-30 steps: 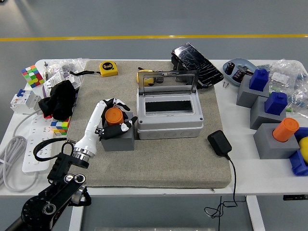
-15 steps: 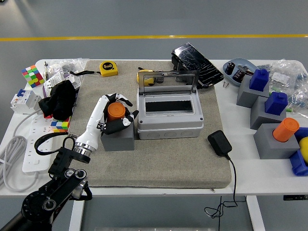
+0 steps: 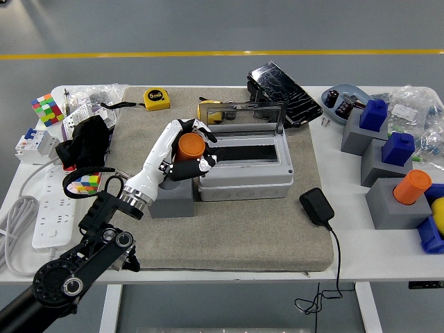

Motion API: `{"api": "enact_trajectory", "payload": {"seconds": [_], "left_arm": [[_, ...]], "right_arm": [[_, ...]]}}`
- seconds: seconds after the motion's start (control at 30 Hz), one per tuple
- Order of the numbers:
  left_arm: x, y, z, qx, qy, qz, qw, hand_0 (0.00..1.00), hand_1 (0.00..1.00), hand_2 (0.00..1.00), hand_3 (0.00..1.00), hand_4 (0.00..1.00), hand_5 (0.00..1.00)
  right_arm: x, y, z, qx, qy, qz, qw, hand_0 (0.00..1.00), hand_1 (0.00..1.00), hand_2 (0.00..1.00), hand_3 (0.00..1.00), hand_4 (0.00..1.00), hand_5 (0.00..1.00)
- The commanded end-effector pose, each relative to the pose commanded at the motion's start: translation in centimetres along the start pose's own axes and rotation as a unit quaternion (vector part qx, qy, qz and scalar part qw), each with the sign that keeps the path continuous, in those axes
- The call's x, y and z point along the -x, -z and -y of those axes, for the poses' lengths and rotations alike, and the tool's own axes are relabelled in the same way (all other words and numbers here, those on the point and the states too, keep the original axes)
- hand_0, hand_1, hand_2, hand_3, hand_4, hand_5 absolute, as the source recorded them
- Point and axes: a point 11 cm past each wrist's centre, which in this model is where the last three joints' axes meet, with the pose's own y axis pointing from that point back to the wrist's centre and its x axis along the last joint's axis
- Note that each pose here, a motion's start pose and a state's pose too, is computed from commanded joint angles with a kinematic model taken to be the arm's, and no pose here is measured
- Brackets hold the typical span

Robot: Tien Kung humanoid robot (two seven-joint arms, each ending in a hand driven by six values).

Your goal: Fetch the battery,place it into the box,close the lid of the box

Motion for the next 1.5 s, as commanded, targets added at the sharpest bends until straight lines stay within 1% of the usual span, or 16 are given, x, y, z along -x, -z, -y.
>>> {"api": "enact_trajectory", "payload": {"seconds": [0.1,0.23,0.33,0.47,0.5,0.63,0.77,0.87,0.9,1.0,1.07,1.1,1.27,1.3,1.47,1.5], "left_arm": [[0.8,-1.3,1.2,0.011,0.027,0.033,0.999,0.257,0.189,0.210,0.395,0.770,0.002],[1.8,-2.2,2.7,0.012,0.065,0.089,0.994,0.257,0.189,0.210,0.395,0.770,0.002],[2.9,-2.4,3.8,0.007,0.096,0.140,0.985,0.257,0.189,0.223,0.398,0.773,0.002],[4.3,-2.5,4.6,0.005,0.126,0.188,0.974,0.257,0.189,0.223,0.398,0.773,0.002],[4.7,-2.5,4.8,0.005,0.133,0.197,0.971,0.257,0.191,0.209,0.409,0.783,0.002],[6.0,-2.9,5.7,0.008,0.151,0.228,0.962,0.257,0.191,0.209,0.409,0.783,0.002],[7.0,-3.4,6.7,0.010,0.160,0.255,0.954,0.258,0.191,0.210,0.415,0.792,0.002],[6.7,-2.8,7.3,0.003,0.163,0.283,0.945,0.258,0.191,0.210,0.415,0.792,0.002],[6.6,-2.7,7.4,0.001,0.164,0.290,0.943,0.257,0.192,0.210,0.428,0.825,0.002],[6.2,-1.9,7.8,-0.006,0.166,0.312,0.935,0.257,0.192,0.210,0.428,0.825,0.002],[5.8,-1.7,8.0,-0.006,0.164,0.324,0.932,0.257,0.192,0.210,0.428,0.825,0.002],[5.6,-1.6,8.1,-0.006,0.162,0.329,0.930,0.265,0.223,0.224,0.436,0.908,0.036],[5.4,-1.4,8.2,0.000,0.159,0.326,0.932,0.265,0.223,0.224,0.436,0.908,0.036],[5.3,-1.3,8.2,0.000,0.159,0.323,0.933,0.346,0.506,0.477,0.639,0.998,0.188],[5.1,-0.9,8.0,-0.002,0.157,0.318,0.935,0.346,0.506,0.477,0.639,0.998,0.188],[5.1,-0.9,7.9,-0.002,0.157,0.319,0.935,0.373,0.584,0.616,0.736,0.998,0.270]], "right_arm": [[-0.1,0.1,0.0,0.000,-0.001,-0.002,1.000,0.639,0.665,0.673,0.606,0.996,0.586],[-0.2,0.2,0.0,-0.001,-0.002,-0.004,1.000,0.639,0.665,0.673,0.606,0.996,0.586],[-0.2,0.3,-0.1,-0.001,-0.002,-0.005,1.000,0.639,0.664,0.673,0.606,0.995,0.587],[-0.2,0.3,-0.1,-0.001,-0.002,-0.007,1.000,0.639,0.664,0.673,0.606,0.995,0.587],[-0.2,0.3,-0.1,-0.001,-0.002,-0.007,1.000,0.639,0.665,0.674,0.607,0.996,0.585],[-0.3,0.2,-0.1,0.001,-0.004,-0.011,1.000,0.639,0.665,0.674,0.607,0.996,0.585],[-0.3,0.2,-0.1,0.002,-0.003,-0.015,1.000,0.639,0.665,0.673,0.605,0.994,0.585],[-0.2,0.2,-0.1,0.001,-0.003,-0.019,1.000,0.639,0.665,0.673,0.605,0.994,0.585],[-0.2,0.2,-0.1,0.001,-0.003,-0.020,1.000,0.639,0.665,0.673,0.606,0.994,0.585],[-0.3,0.3,-0.1,0.000,-0.003,-0.023,1.000,0.639,0.665,0.673,0.606,0.994,0.585],[-0.3,0.4,-0.1,-0.001,-0.003,-0.024,1.000,0.639,0.665,0.673,0.606,0.994,0.585],[-0.3,0.4,-0.1,-0.001,-0.003,-0.024,1.000,0.639,0.665,0.673,0.606,0.994,0.585],[-0.4,0.2,-0.1,0.001,-0.004,-0.023,1.000,0.639,0.665,0.673,0.606,0.994,0.585],[-0.4,0.1,0.0,0.002,-0.004,-0.023,1.000,0.640,0.665,0.673,0.606,0.994,0.585],[-0.2,-0.3,0.0,0.005,-0.003,-0.021,1.000,0.640,0.665,0.673,0.606,0.994,0.585],[-0.2,-0.3,0.0,0.005,-0.002,-0.021,1.000,0.639,0.664,0.673,0.606,0.994,0.585]]}}
